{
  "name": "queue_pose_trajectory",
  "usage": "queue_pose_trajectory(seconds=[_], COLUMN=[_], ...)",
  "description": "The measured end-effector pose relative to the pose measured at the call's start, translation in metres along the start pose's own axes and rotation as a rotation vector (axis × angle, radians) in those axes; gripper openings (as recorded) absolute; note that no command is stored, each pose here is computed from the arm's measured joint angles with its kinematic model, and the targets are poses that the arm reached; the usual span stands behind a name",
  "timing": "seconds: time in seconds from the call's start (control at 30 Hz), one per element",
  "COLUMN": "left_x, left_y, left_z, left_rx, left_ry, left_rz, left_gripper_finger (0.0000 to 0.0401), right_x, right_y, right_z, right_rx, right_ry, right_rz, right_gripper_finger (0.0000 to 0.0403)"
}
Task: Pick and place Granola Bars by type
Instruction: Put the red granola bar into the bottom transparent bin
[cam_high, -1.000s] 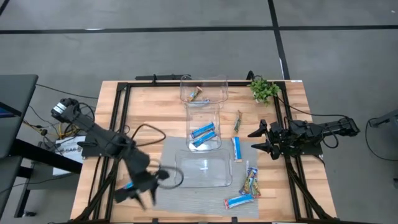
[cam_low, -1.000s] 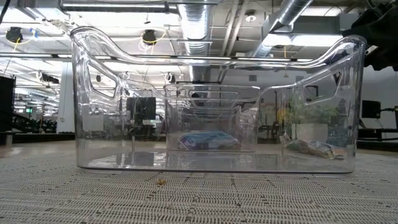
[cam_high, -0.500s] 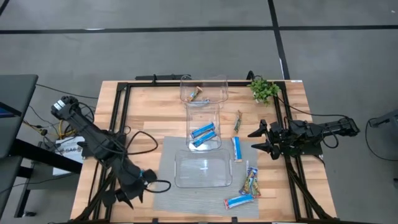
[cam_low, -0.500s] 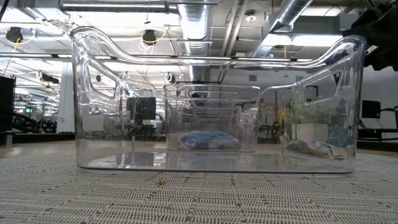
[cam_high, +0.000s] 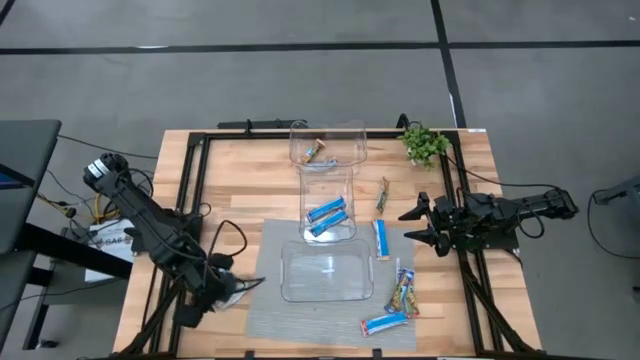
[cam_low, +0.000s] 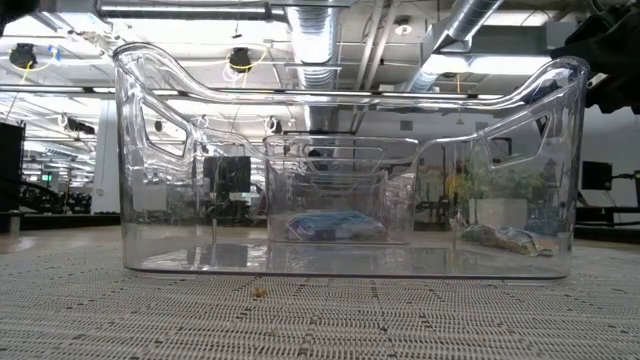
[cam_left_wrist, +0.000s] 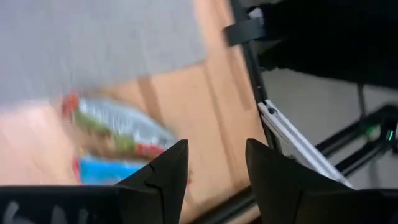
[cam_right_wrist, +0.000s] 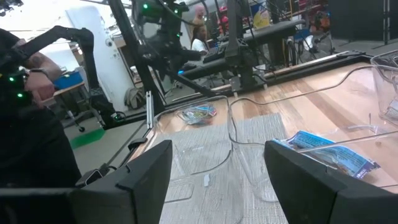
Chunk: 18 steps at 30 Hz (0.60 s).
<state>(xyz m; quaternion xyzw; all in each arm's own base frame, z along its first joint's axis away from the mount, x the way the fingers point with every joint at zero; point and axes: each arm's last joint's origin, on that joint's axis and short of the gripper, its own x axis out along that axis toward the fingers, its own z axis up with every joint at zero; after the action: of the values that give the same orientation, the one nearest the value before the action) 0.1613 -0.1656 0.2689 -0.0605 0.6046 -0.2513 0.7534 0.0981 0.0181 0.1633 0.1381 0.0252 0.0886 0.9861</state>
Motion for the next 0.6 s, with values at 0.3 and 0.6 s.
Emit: queue_pose_trajectory(seconds=[0.3,0.6], left_x=[0.008,0.008], left_y=[0.01,0.01], left_z=[-0.014,-0.03], left_rx=[-0.475,-0.523], left_ry=[0.087,0.114], left_rz=[0.099,0.27], left_gripper_finger=[0.0153,0.0153], right_x=[0.0,0.0], right_y=[0.0,0.0], right_z=[0.0,0.0], right_rx=[0.0,0.0], right_ry=[0.0,0.0], right_rz=[0.0,0.0], right_gripper_finger=[0.0249,0.0249])
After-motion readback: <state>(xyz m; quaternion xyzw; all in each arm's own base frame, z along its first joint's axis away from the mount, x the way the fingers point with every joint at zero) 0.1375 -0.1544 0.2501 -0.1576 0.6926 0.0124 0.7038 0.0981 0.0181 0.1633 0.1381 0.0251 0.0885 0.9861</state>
